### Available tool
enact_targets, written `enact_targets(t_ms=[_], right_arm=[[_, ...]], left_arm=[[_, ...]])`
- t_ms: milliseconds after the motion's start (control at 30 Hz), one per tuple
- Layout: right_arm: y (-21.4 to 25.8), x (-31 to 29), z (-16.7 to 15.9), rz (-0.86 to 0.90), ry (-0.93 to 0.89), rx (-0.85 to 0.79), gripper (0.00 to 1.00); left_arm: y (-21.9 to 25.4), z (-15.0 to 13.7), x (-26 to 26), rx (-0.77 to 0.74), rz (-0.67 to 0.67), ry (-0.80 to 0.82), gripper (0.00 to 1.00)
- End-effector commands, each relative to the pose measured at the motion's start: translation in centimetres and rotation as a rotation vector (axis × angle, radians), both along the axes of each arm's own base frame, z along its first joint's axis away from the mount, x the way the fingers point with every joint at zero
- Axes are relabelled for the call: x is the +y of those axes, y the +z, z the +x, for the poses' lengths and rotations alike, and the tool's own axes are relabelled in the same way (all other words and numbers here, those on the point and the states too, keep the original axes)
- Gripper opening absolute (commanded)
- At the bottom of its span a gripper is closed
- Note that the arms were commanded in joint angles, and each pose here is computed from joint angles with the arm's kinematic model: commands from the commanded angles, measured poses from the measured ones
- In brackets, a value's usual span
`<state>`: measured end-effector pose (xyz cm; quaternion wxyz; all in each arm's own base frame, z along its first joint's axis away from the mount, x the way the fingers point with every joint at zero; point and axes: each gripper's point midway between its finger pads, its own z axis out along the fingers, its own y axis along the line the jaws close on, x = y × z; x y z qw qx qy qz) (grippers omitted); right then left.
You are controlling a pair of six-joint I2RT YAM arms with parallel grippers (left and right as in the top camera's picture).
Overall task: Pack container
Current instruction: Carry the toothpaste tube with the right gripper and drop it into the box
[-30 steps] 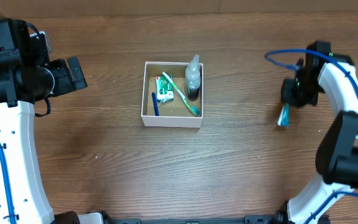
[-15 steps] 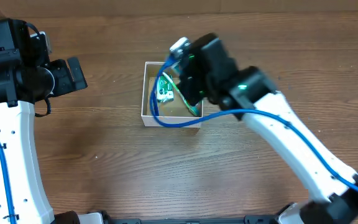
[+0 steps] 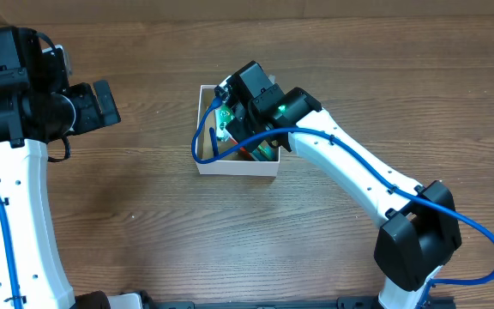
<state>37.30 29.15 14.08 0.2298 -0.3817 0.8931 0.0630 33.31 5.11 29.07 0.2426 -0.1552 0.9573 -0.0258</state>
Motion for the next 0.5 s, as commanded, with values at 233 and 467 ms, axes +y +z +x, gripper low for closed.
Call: enact_targets(t_ms=[233,467], right_arm=[[14.6,-6.1,1.2,0.220,-0.358,-0.251,0.51],[20.2,-21.6,2.4,0.334,-0.761,-0.325,1.00]], left_arm=[[-0.2,0.2,-0.9,0.005,0.004,-0.055,1.00],[1.2,2.8,-7.2,-0.112,0.066,-0.334,1.00]])
